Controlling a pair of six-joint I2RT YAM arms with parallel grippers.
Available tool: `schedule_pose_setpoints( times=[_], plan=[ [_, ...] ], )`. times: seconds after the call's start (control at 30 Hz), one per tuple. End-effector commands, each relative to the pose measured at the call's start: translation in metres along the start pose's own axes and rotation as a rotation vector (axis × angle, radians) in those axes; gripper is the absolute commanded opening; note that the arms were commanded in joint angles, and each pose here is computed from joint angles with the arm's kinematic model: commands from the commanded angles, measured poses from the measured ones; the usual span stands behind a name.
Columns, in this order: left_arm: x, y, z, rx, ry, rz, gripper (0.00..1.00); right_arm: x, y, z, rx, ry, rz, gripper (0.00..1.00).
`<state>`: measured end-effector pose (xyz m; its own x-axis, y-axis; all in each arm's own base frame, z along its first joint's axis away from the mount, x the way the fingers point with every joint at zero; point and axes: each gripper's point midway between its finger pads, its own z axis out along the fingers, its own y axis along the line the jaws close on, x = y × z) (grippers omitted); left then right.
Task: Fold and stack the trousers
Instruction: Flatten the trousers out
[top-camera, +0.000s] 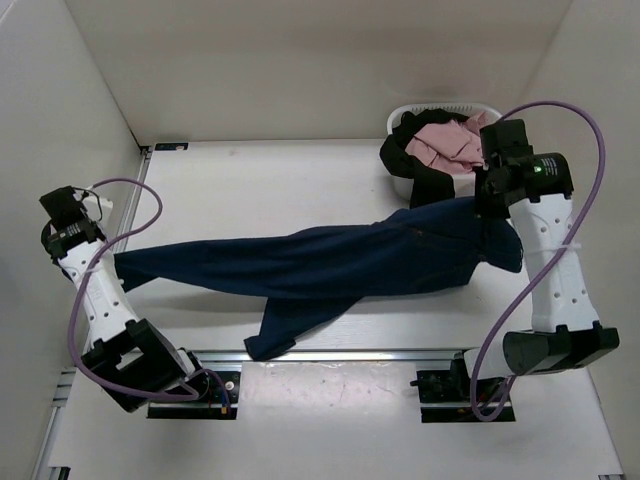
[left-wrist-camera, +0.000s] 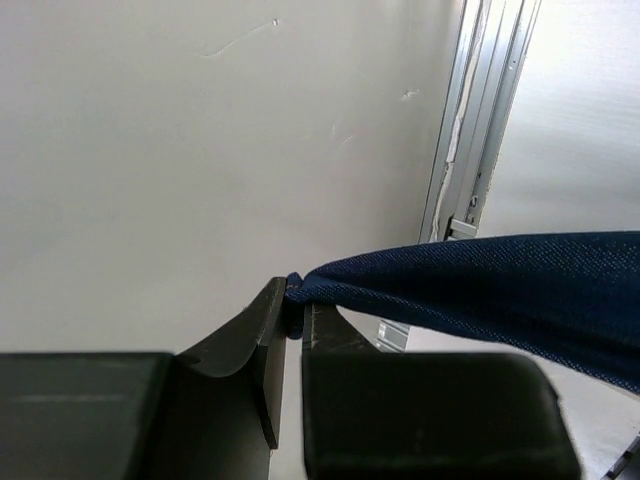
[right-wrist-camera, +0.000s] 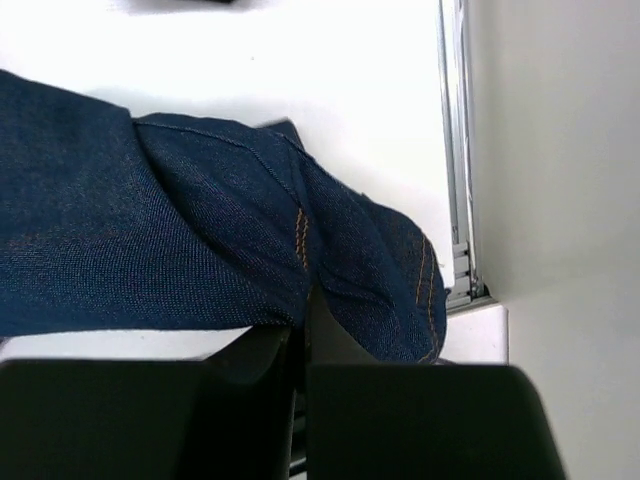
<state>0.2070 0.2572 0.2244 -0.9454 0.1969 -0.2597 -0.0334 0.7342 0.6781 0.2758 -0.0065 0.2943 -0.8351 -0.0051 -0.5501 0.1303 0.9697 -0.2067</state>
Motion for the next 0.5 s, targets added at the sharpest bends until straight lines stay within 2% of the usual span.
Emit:
schedule_pose_setpoints(
  times=[0.0, 0.1, 0.17, 0.2, 0.23, 0.27, 0.3, 0.33, 0.37, 0.43, 0.47],
  plan=[
    [-0.005, 0.008, -0.005, -0.014, -0.033, -0.004, 0.14, 0.018, 0.004, 0.023, 0.010, 0.140, -0.071, 0.00],
    [-0.005, -0.001, 0.009, 0.022, -0.003, -0.008, 0.14, -0.002, 0.031, 0.049, -0.073, 0.192, -0.096, 0.00],
    [-0.011, 0.003, 0.012, 0.021, -0.004, -0.022, 0.14, -0.037, 0.045, 0.057, -0.112, 0.132, -0.076, 0.00],
    [-0.013, 0.003, 0.014, 0.024, -0.001, -0.034, 0.14, -0.046, 0.057, 0.085, -0.115, 0.181, -0.088, 0.00],
    [-0.016, 0.004, 0.019, 0.029, 0.004, -0.041, 0.14, -0.057, 0.058, 0.094, -0.092, 0.174, -0.080, 0.07],
    [-0.016, 0.003, 0.021, 0.036, 0.010, -0.038, 0.14, -0.080, 0.068, 0.109, -0.086, 0.143, -0.070, 0.47],
    [-0.017, 0.004, 0.022, 0.036, 0.010, -0.050, 0.14, -0.086, 0.072, 0.115, -0.085, 0.138, -0.052, 0.64],
    [-0.019, 0.001, 0.025, 0.039, 0.018, -0.040, 0.14, -0.089, 0.079, 0.118, -0.089, 0.134, -0.048, 0.75],
    [-0.019, 0.001, 0.025, 0.040, 0.018, -0.040, 0.14, -0.091, 0.080, 0.120, -0.089, 0.133, -0.037, 0.94],
    [-0.014, -0.006, 0.028, 0.054, 0.031, -0.033, 0.14, -0.082, 0.080, 0.118, -0.069, 0.138, -0.029, 0.99],
    [-0.011, -0.009, 0.028, 0.059, 0.035, -0.031, 0.14, -0.089, 0.071, 0.099, -0.059, 0.061, 0.005, 0.99]
  ],
)
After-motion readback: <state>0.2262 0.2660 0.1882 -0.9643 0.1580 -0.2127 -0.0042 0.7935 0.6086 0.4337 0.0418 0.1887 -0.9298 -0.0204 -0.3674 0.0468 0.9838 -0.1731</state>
